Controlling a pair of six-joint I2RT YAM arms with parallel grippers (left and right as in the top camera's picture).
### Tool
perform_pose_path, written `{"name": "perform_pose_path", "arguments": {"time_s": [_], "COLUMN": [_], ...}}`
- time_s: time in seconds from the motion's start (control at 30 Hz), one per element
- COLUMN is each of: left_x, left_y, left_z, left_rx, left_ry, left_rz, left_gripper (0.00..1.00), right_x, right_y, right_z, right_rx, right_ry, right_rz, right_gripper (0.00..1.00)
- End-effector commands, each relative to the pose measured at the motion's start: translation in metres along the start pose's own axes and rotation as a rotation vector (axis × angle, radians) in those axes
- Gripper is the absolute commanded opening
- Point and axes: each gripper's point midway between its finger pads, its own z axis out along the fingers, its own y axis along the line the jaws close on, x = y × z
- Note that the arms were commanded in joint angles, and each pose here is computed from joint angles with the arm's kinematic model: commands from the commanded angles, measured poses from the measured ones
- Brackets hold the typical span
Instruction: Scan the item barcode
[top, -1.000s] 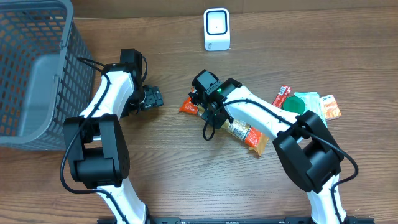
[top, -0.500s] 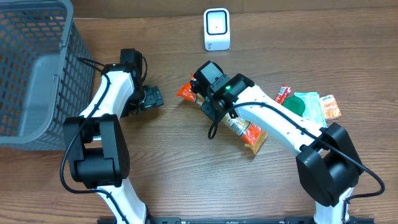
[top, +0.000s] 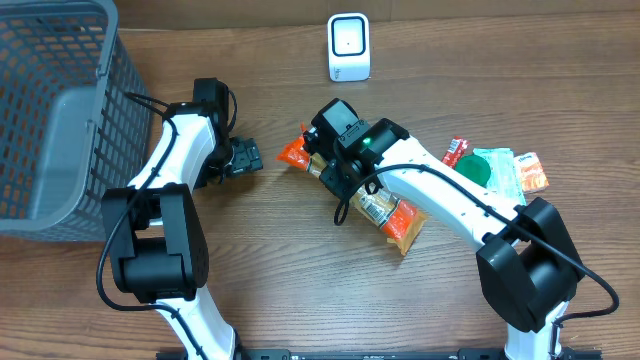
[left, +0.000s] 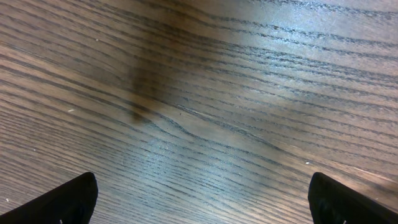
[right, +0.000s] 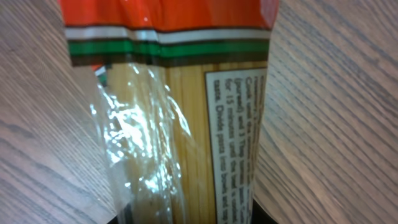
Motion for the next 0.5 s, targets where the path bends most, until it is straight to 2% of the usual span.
{"name": "perform_pose_path", "arguments": {"time_s": [0.0, 0.07, 0.13, 0.2, 0.23, 0.27, 0.47], "left_x": [-0.004, -0.004, -0.004, -0.004, -0.004, -0.004, -0.004], "left_y": [0.002, 0.002, 0.002, 0.002, 0.002, 0.002, 0.002], "left_z": [-0.003, -0.003, -0.003, -0.003, -0.003, -0.003, -0.003], "left_rx": [-0.009, -0.009, -0.009, -0.009, -0.009, -0.009, -0.009], "left_ry": [-0.013, -0.013, -0.013, -0.013, -0.013, -0.013, -0.013], "left_rz": [-0.017, -0.017, -0.017, -0.017, -0.017, -0.017, -0.017], "left_gripper": [1.0, 1.0, 1.0, 1.0, 1.0, 1.0, 1.0], "right_x": [-0.011, -0.006, -0.002, 0.0, 0.001, 0.002, 0.006], "right_y": [0.006, 0.005, 0.005, 0.004, 0.004, 0.004, -0.011], "right_z": [-0.017, -0.009, -0.003, 0.001, 0.003, 0.004, 0.003], "right_rx": [-0.028, -0.028, -0.023, -0.021, -0.021, -0.021, 0.067], "right_ry": [-0.065, -0.063, -0.061, -0.059, -0.06, -0.059, -0.04], "right_rz": [0.002, 0.003, 0.003, 0.003, 0.003, 0.003, 0.007], "right_gripper": [0.14, 0.18, 0.52, 0.58, 0.63, 0.73, 0.91]}}
